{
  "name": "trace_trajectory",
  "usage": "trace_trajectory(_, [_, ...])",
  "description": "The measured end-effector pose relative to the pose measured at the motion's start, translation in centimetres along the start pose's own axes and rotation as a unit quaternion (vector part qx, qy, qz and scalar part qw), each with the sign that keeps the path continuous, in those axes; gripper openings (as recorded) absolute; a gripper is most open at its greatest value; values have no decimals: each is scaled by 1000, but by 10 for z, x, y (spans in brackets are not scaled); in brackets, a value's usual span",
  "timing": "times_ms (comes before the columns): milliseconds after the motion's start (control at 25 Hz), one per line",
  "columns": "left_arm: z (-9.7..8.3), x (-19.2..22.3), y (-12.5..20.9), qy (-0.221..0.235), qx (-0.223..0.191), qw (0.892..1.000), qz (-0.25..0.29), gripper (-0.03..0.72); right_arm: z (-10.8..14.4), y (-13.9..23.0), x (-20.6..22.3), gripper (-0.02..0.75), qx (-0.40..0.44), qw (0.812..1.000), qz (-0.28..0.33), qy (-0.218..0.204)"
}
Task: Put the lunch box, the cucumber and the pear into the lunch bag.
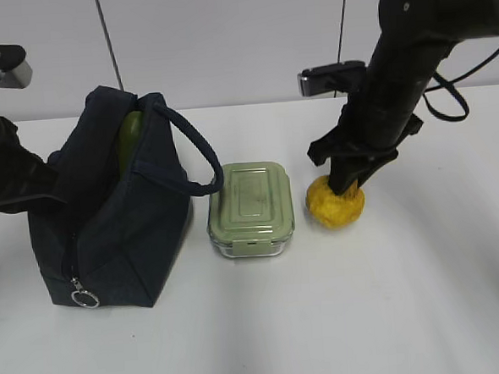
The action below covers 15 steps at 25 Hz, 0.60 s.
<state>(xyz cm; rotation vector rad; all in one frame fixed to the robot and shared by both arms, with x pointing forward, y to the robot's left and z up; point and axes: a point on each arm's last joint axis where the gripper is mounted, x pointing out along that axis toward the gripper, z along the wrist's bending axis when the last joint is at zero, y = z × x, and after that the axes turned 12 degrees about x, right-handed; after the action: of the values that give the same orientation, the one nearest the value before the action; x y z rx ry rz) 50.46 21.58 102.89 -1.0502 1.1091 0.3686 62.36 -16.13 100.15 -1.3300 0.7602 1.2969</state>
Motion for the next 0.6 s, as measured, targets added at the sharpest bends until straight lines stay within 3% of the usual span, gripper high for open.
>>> trace_trajectory(80, [0,0,0,0,0,1000,0,-16,11,-7,-35,168,-19,998,-54,-17])
trace_trajectory(160, [0,0,0,0,0,1000,0,-16,31,-11,-75,167,-45,989,-123,-66])
trace_trajectory(320, [0,0,0,0,0,1000,0,-16,87,-16,-124,167,-137,939,-232,-215])
trace_trajectory(400, [0,0,0,0,0,1000,1,-16,111,-16,-126,167,-172,912,-255,-271])
trace_trajectory(480, [0,0,0,0,0,1000,1,-16,130,-16,-117,167,-201,893,-266,-302])
trace_trajectory(600, [0,0,0,1,0,1000,2,-16,147,-20,-90,167,-209,884,-260,-327])
